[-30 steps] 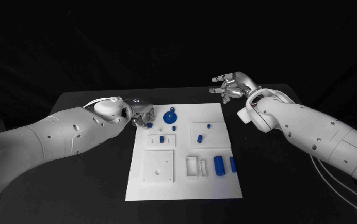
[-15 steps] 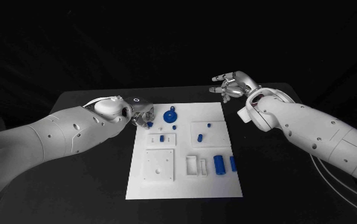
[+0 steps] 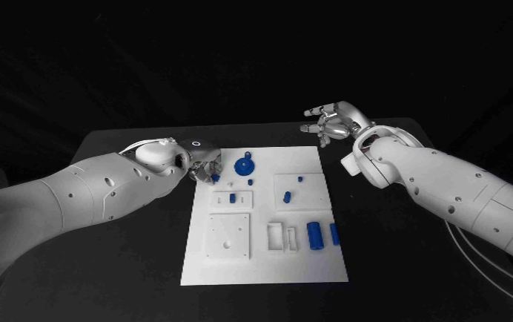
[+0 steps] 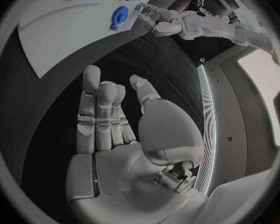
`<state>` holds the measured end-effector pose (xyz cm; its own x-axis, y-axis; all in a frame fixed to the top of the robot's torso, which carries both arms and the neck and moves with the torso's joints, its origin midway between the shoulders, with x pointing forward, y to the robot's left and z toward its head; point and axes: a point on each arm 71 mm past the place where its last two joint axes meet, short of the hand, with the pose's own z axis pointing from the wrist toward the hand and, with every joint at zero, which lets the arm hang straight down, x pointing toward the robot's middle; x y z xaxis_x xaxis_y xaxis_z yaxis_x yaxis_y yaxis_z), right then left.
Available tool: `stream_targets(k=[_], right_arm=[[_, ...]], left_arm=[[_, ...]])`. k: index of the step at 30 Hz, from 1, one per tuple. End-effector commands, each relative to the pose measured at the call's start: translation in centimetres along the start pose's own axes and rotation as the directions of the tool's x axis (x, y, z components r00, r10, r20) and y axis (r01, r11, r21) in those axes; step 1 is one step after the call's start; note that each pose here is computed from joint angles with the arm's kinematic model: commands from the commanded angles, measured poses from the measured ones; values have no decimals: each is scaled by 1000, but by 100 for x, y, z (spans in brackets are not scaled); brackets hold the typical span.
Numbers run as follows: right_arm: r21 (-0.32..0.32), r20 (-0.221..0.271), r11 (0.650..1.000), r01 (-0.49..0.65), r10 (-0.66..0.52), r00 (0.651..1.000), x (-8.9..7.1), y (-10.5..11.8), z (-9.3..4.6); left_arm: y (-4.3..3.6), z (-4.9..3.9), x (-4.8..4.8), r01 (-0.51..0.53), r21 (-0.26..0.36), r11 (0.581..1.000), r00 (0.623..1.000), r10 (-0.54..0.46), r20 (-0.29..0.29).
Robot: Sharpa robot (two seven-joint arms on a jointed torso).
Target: Assemble the parts on the task board
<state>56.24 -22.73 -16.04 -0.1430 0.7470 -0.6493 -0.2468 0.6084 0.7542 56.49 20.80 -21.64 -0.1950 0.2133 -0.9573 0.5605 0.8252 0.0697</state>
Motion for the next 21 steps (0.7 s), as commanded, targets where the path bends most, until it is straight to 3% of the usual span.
stream_targets(k=[1, 21], right_arm=[[-7, -10, 1000, 4, -4, 1000, 11, 8, -2], [-7, -9, 1000, 4, -4, 1000, 9, 4, -7]], left_arm=[[-71, 2, 208, 3, 17, 1000, 998, -2, -65], [-76, -26, 231, 32, 35, 999, 999, -31, -26]])
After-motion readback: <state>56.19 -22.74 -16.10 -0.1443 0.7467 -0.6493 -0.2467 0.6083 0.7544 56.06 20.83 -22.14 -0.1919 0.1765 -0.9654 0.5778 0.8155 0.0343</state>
